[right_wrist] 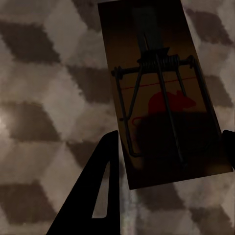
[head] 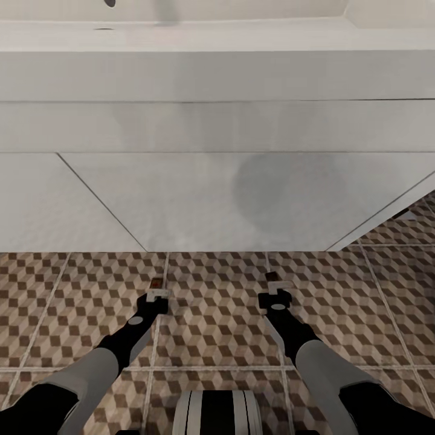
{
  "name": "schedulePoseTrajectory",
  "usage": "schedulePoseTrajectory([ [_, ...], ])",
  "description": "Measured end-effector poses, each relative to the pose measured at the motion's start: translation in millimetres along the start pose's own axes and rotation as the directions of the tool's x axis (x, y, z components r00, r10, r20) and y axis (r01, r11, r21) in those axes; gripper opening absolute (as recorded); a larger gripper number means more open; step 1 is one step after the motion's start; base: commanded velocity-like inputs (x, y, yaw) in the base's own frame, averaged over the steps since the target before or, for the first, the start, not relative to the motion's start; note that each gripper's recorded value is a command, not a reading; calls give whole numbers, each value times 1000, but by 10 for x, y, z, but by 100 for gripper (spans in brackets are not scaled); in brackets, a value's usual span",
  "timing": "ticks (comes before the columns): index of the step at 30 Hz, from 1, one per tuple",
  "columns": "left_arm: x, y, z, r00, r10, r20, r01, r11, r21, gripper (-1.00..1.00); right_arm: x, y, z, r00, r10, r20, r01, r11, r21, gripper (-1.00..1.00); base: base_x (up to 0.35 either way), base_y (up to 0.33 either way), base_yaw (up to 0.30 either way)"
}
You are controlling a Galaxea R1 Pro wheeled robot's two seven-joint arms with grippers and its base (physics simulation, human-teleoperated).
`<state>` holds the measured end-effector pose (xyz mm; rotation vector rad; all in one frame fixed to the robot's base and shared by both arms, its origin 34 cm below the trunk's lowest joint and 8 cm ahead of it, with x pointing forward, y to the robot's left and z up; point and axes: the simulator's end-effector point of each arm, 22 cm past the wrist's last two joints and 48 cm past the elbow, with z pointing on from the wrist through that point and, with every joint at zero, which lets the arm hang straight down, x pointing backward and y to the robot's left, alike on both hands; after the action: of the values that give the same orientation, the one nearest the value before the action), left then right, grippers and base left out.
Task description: Take the four mousetraps from the cabinet in the bathroom and place them on the bathroom floor. Make sure all four end up on the same floor surface, and ensure that at least two of them are either under or directly next to the same bathroom sink.
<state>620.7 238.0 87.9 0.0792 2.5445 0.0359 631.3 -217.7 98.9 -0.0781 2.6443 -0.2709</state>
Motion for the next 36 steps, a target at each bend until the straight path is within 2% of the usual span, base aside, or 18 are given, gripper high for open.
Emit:
schedulePoseTrajectory([
  [12,-117,7,3,999,2,41,-1,1000,-14,-100,-15,3,-2,1000,4,4,-4,1000,0,-100,4,0,0],
  [26,-128,43,0,999,2,46,-1,1000,-24,-100,-20,2,-5,1000,5,6,-5,1000,0,-100,272,0,0],
  [36,-143,34,3,999,-1,50,2,1000,-23,-100,-48,3,-2,1000,8,19,-8,1000,0,-100,54,0,0],
])
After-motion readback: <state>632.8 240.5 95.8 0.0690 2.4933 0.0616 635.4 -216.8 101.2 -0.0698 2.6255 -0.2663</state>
